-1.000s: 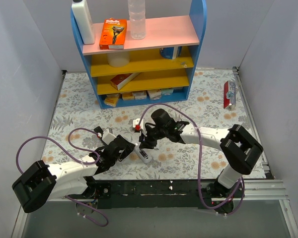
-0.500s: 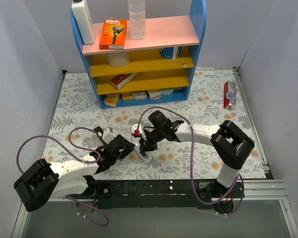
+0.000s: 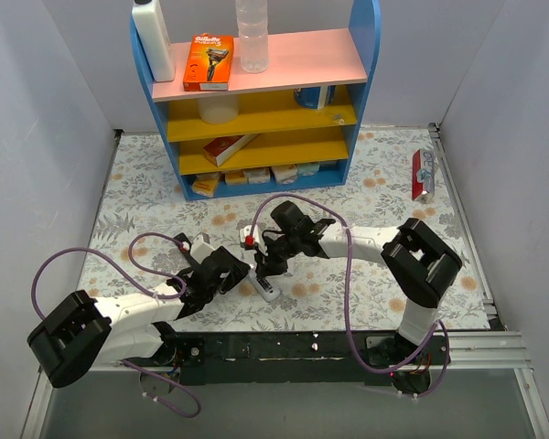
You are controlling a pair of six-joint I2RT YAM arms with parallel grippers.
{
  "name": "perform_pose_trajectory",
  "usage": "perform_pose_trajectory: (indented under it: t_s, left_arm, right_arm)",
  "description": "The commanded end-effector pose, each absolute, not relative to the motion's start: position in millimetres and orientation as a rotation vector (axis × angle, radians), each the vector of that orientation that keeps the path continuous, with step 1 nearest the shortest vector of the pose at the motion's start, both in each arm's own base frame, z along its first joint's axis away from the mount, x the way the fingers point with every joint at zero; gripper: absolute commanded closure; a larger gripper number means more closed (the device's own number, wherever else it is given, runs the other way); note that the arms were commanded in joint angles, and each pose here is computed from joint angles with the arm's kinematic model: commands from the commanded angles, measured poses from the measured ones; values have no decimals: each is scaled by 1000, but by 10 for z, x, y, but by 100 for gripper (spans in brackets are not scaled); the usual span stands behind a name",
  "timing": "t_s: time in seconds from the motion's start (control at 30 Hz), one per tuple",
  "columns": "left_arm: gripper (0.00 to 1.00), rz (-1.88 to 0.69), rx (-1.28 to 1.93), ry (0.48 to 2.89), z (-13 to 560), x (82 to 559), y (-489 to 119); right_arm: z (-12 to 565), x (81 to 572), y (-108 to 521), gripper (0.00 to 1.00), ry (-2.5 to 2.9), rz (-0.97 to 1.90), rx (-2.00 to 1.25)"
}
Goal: Load the batteries into the remote control
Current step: Load the battery into the remote control.
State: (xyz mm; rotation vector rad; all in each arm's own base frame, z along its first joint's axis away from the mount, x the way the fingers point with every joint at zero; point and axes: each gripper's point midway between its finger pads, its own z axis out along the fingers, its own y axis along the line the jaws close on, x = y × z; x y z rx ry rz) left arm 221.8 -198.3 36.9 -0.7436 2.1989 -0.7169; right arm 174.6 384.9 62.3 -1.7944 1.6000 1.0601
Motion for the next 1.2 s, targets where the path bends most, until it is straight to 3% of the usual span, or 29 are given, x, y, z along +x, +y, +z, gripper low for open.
perform_pose_trajectory:
  t_s: [0.0, 1.17]
  left_arm:
    - [66, -743, -734, 2176, 487, 2296, -2039]
    - [66, -763, -748, 2193, 447, 2270, -2065]
  right_arm:
    - [717, 1826, 3938, 77, 1570, 1076, -1782]
    - [480, 1607, 3737, 94, 1666, 1135, -1777]
